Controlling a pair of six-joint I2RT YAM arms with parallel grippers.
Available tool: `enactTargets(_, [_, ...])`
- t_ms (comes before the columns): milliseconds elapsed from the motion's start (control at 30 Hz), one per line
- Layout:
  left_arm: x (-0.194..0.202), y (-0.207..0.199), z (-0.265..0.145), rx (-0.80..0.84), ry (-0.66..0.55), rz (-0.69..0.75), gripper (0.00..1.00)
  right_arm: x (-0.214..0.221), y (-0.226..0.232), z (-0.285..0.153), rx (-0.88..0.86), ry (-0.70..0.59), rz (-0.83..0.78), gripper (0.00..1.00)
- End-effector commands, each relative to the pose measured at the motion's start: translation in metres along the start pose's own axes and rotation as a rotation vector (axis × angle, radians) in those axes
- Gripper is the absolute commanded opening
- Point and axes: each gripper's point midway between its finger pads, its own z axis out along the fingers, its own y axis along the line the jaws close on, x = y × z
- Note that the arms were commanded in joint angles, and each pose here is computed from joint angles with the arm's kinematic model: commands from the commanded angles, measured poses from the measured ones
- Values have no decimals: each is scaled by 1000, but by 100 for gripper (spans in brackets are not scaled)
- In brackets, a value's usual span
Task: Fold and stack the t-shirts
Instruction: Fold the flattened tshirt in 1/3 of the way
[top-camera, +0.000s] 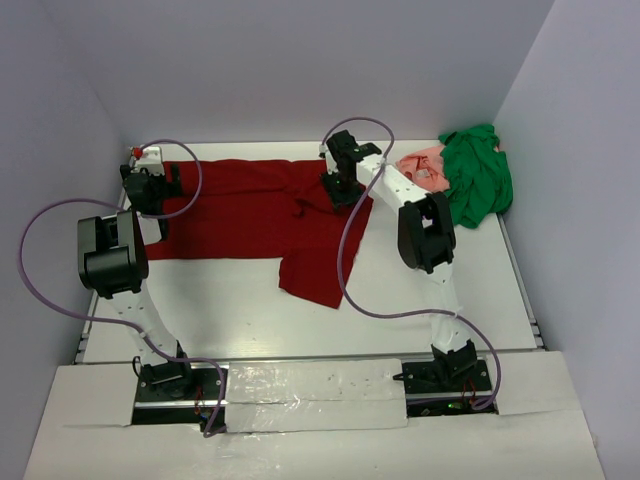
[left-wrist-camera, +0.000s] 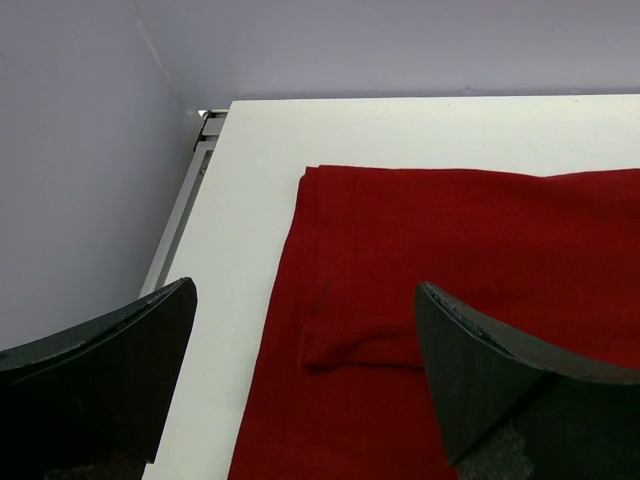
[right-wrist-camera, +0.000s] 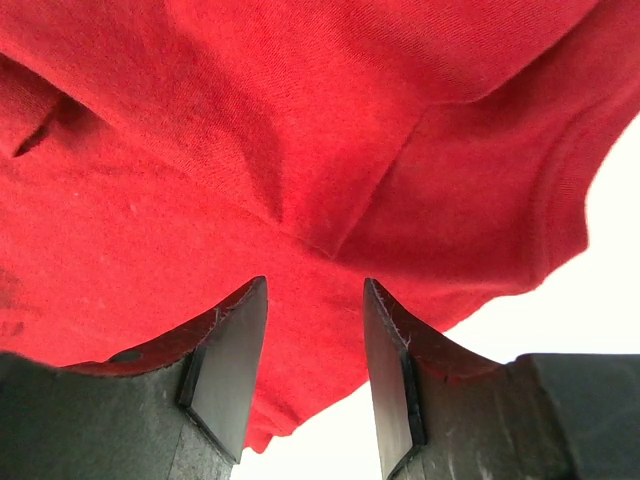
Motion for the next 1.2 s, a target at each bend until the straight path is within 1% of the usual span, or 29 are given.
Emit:
enactTargets(0, [-34, 2, 3, 12, -72, 16, 99, 1, 6, 5, -57, 19, 30, 50])
enactTargets(133, [-34, 2, 3, 12, -72, 16, 99, 4, 10, 12, -101, 38, 45, 50])
enactTargets(233, [-35, 2, 3, 11, -75, 16, 99, 6, 12, 17, -113, 49, 46, 47])
enactTargets(367, [-34, 1, 2, 11, -75, 16, 99, 7, 13, 21, -122, 46, 48, 39])
enactTargets(433, [-35, 1, 1, 11, -77, 18, 99, 7, 11, 22, -111, 43, 40, 39])
enactTargets(500, [-33, 1, 2, 13, -73, 19, 99, 6, 11, 22, -109, 36, 30, 40])
enactTargets(633, [-33, 1, 2, 10, -72, 21, 99, -2, 2, 17, -58, 3, 0, 45])
enactTargets(733, [-32, 1, 1, 7, -70, 24, 99, -10, -5, 12, -25, -28, -19, 48])
enactTargets(867, [-33, 2, 1, 4, -74, 24, 99, -18, -14, 8, 31, -62, -37, 48])
enactTargets(1167, [-34, 0, 1, 5, -74, 30, 99, -18, -13, 17, 44, -64, -65, 47])
